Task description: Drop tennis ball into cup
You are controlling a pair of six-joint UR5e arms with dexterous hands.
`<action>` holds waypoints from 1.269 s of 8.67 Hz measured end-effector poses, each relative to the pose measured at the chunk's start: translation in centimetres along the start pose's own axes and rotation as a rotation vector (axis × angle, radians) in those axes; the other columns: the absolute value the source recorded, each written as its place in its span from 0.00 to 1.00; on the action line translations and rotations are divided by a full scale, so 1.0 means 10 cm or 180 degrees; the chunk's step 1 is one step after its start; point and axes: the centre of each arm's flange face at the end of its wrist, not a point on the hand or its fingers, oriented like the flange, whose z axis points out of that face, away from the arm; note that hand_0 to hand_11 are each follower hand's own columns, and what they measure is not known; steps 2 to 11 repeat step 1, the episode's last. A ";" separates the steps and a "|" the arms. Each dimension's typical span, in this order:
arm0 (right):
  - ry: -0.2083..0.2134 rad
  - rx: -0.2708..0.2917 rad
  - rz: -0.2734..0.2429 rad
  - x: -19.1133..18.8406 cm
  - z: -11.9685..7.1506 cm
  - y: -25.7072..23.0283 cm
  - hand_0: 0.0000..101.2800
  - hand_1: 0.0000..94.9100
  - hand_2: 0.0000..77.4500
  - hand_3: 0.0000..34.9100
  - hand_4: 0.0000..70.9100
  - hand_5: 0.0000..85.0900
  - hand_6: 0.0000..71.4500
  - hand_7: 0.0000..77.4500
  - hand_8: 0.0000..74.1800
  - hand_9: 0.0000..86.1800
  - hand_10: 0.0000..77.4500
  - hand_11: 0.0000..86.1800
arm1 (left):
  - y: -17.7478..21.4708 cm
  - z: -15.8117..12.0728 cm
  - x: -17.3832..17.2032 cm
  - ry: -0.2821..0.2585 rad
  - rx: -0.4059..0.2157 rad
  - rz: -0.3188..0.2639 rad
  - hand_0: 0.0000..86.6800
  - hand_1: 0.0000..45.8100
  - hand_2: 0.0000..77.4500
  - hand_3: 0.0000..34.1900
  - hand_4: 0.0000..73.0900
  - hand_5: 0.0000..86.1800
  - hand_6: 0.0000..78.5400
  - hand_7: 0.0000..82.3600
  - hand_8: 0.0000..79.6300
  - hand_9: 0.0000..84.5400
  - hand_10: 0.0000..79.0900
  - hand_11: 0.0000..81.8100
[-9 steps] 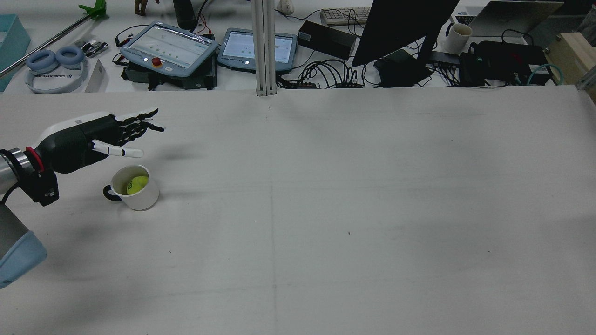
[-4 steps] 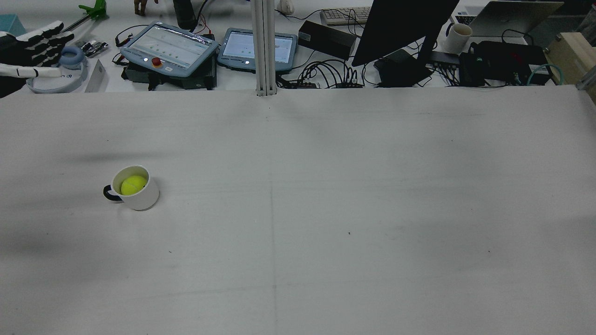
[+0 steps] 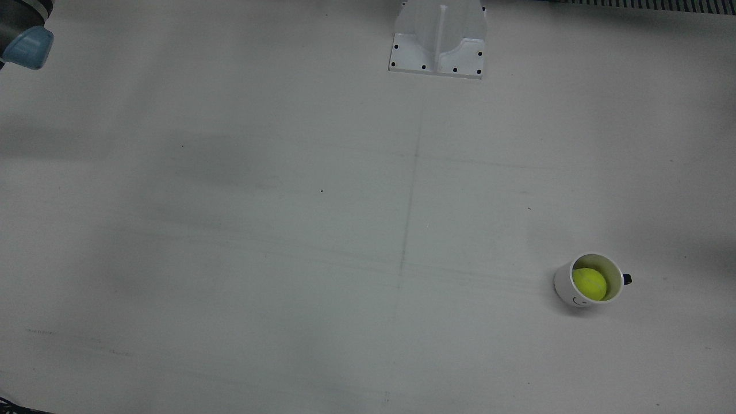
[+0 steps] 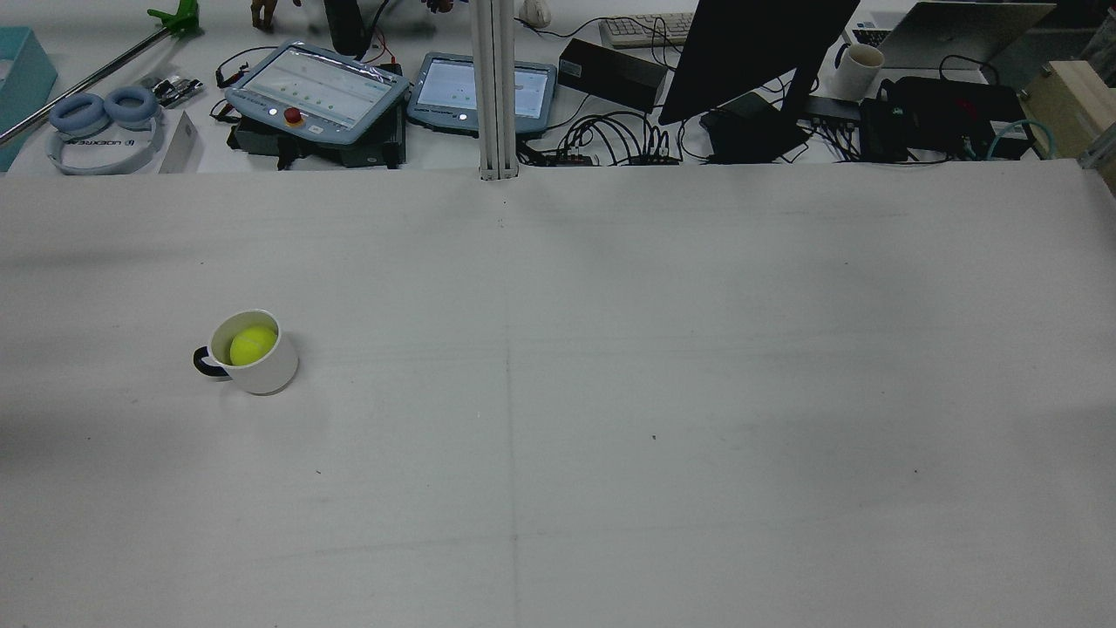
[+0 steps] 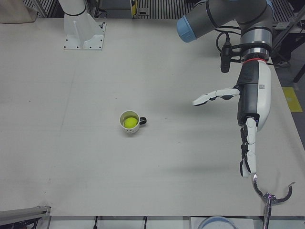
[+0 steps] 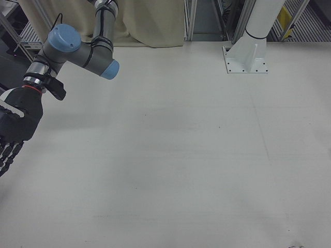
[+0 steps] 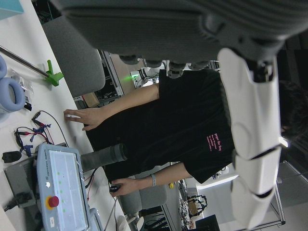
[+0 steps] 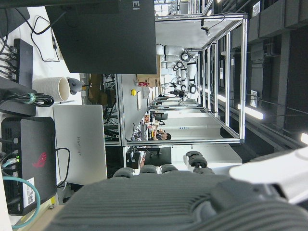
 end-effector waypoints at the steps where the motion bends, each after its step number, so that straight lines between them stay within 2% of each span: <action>1: 0.0000 0.0001 0.0001 0.00 0.00 0.00 0.00 0.01 0.01 0.00 0.00 0.00 0.00 0.00 0.00 0.00 0.00 0.01 | -0.03 -0.04 0.00 0.0000 0.0021 -0.0007 0.58 0.54 0.20 0.00 0.01 0.02 0.00 0.09 0.00 0.01 0.00 0.00; 11: 0.0000 0.0001 0.0001 0.00 0.00 0.00 0.00 0.01 0.01 0.00 0.00 0.00 0.00 0.00 0.00 0.00 0.00 0.01 | -0.03 -0.04 0.00 0.0000 0.0021 -0.0007 0.58 0.54 0.20 0.00 0.01 0.02 0.00 0.09 0.00 0.01 0.00 0.00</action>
